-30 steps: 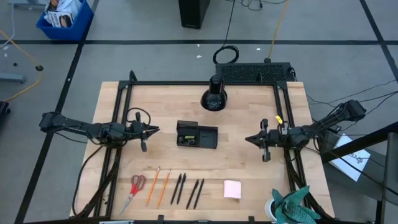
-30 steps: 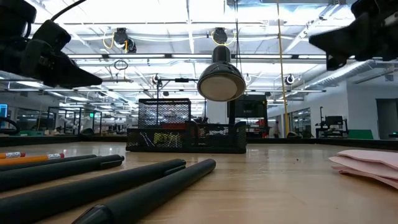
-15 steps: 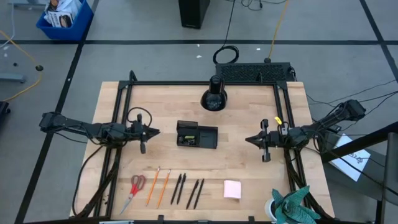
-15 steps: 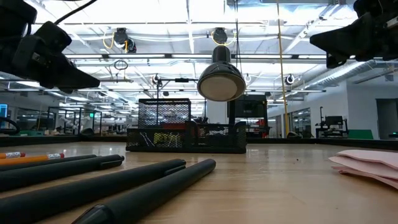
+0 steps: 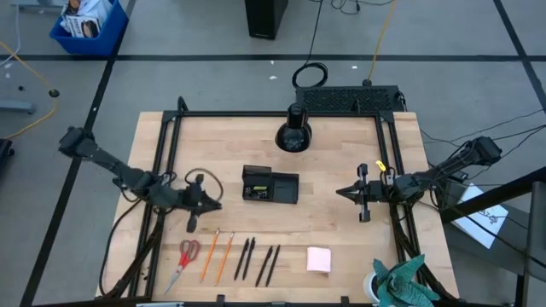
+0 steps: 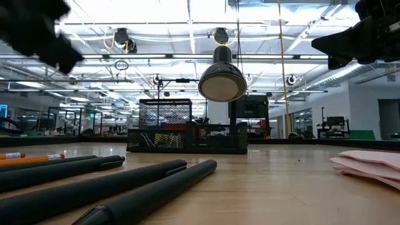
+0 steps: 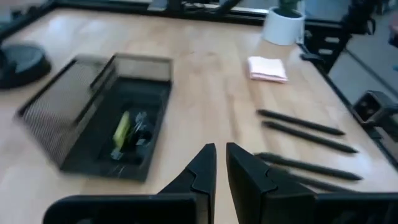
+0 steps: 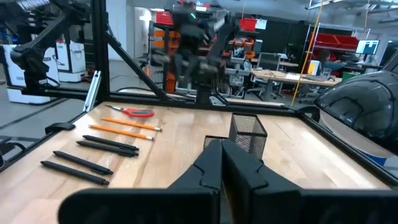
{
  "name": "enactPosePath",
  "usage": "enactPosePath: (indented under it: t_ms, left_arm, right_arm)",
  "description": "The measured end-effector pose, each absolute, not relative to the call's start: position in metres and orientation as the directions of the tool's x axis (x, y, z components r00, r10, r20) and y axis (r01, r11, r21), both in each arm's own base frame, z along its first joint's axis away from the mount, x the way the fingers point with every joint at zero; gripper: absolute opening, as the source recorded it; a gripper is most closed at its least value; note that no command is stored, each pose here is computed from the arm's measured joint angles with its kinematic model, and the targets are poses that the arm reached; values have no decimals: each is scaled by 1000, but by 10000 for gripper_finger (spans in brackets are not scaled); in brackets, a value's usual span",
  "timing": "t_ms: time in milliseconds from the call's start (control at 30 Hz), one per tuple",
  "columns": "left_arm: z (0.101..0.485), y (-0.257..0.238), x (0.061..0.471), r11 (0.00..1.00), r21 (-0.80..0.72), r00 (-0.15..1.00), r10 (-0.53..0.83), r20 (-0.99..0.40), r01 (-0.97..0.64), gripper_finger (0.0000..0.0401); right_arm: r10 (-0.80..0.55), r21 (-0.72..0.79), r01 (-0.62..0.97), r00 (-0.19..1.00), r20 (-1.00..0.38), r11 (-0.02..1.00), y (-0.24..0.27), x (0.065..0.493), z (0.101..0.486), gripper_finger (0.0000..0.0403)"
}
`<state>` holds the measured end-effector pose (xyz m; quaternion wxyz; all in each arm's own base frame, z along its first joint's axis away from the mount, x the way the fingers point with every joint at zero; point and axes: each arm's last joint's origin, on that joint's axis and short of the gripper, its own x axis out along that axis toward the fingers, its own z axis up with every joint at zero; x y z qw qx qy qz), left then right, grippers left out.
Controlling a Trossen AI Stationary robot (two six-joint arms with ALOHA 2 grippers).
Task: Pick and place office supplies into organizer
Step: Put the left pencil into the desk organizer
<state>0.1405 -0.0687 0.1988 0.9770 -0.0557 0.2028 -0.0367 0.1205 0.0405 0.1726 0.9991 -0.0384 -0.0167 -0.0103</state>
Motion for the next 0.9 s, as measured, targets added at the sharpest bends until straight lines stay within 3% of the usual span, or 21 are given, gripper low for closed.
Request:
enactPosePath:
  t_ms: [200, 400, 600, 667, 800, 900]
  left_arm:
    - [249, -115, 166, 997, -36, 831, 31, -555, -62, 42]
    - [272, -147, 178, 971, -12, 603, 137, -786, -237, 42]
    - [275, -174, 182, 933, -99, 447, 72, -892, -347, 42]
    - [274, -179, 183, 888, -162, 443, 52, -895, -430, 42]
    - [267, -182, 187, 682, -266, 450, 104, -887, -682, 42]
    - [257, -186, 191, 577, -275, 409, 113, -906, -769, 42]
  right_arm:
    - [-20, -68, 23, 998, 55, 997, 40, 120, 175, 3]
    - [-20, -108, 26, 998, 59, 994, 40, 120, 175, 4]
    - [77, -136, -64, 993, 88, 989, 42, 120, 178, 1]
    - [95, -130, -79, 988, 123, 988, 42, 120, 181, 1]
    - [119, -152, -95, 981, 156, 984, 41, 121, 184, 1]
    - [104, -203, -68, 980, 170, 977, 39, 121, 186, 1]
